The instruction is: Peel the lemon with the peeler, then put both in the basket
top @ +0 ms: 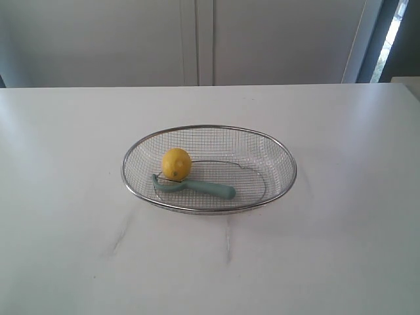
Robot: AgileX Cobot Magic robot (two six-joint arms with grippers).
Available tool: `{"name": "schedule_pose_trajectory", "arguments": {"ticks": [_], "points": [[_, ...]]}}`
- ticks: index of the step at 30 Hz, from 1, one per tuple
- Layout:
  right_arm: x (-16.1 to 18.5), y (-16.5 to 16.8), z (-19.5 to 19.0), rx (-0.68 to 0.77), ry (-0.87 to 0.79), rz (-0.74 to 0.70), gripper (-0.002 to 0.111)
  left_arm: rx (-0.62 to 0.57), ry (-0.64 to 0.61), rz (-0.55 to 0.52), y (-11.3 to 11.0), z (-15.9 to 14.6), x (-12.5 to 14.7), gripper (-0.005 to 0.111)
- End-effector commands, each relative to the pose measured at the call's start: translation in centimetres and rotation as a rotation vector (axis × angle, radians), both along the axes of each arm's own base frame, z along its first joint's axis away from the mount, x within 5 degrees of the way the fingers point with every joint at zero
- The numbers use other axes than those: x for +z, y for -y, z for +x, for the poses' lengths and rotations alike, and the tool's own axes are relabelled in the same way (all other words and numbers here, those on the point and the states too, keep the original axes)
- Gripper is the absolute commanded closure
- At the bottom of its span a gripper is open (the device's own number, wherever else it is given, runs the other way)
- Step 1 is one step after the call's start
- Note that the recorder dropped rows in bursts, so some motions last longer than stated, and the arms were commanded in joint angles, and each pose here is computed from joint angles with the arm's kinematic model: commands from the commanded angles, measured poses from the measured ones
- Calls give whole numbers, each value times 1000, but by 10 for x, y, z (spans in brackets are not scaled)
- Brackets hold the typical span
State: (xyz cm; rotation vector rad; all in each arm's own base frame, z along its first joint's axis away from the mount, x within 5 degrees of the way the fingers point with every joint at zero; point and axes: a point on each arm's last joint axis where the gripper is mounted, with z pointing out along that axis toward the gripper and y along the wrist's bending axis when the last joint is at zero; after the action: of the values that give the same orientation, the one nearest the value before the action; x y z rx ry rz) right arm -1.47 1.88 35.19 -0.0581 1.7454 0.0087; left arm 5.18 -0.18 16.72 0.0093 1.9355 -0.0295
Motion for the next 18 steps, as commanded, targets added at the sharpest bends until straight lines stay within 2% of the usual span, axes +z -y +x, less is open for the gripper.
{"name": "schedule_pose_trajectory", "arguments": {"ticks": [1, 5, 15, 18], "points": [[-27, 2, 15, -2, -89, 24, 108, 1, 3, -8, 0, 0, -1, 106], [-44, 0, 21, 17, -123, 61, 108, 1, 5, -8, 0, 0, -1, 106], [-70, 8, 39, -41, 64, 95, 108, 1, 5, -8, 0, 0, -1, 106], [-79, 9, 43, -53, 56, 92, 108, 1, 5, -8, 0, 0, -1, 106]]}}
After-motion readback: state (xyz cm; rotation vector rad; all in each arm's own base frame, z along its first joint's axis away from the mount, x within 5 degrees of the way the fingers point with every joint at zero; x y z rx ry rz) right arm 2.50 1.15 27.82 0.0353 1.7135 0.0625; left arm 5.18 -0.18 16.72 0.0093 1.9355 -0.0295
